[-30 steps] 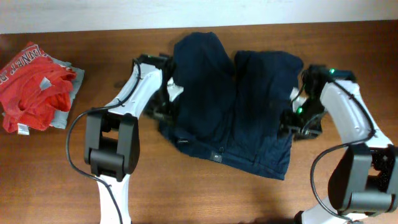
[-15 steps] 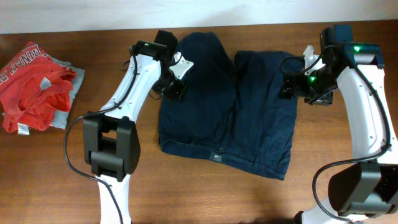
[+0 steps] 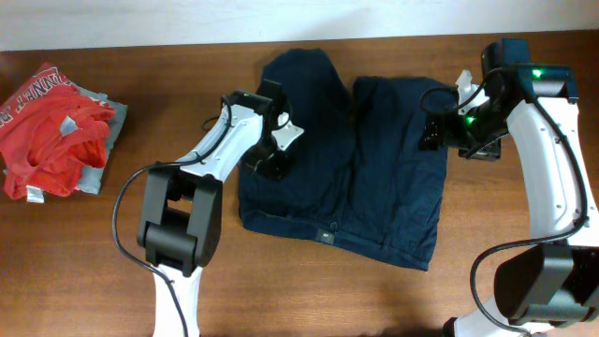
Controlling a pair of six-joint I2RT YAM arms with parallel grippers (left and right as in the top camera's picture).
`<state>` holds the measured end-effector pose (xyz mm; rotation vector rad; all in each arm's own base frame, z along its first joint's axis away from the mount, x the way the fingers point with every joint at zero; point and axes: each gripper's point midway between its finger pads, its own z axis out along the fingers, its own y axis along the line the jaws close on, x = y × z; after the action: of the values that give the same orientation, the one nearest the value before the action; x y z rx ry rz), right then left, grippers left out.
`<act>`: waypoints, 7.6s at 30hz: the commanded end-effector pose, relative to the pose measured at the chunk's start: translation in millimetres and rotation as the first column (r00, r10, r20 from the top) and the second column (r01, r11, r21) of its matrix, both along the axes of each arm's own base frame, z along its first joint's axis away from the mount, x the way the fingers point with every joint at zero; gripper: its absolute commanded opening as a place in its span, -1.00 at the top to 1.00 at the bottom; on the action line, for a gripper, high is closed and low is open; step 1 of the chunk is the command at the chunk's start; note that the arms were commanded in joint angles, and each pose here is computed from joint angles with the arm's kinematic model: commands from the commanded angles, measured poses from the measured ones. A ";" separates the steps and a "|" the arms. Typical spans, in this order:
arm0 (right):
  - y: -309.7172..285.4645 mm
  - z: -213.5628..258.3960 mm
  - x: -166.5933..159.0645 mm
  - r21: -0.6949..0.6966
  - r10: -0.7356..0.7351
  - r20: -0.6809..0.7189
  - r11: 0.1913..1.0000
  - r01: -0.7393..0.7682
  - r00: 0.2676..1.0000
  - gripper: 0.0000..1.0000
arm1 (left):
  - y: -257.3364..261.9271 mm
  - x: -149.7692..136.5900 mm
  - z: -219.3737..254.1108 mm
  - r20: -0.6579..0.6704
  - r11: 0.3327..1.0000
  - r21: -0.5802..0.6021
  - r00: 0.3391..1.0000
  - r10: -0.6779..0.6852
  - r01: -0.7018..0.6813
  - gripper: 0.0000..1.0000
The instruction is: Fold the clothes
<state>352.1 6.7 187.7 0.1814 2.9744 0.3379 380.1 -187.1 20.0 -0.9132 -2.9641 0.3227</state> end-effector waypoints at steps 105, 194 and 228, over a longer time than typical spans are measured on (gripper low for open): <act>-51.7 -90.2 -27.5 -0.331 -0.394 -0.381 0.903 0.274 0.837 0.92 | 24.4 30.6 70.1 0.293 0.996 0.066 0.953 -0.075 0.058 0.34; 6.3 -62.1 194.9 0.278 -0.344 0.315 0.925 0.260 0.885 -0.67 | 89.8 130.6 162.0 0.766 0.952 -0.056 0.598 0.236 -0.302 0.42; 95.4 -181.3 231.9 0.317 -0.500 0.208 0.847 0.426 0.841 -0.23 | 88.7 88.6 175.8 0.680 0.909 -0.111 0.637 0.364 -0.401 0.35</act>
<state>582.2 95.5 20.9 0.7861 2.4748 0.6433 471.4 -101.6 179.6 -0.4608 -3.8070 -0.1575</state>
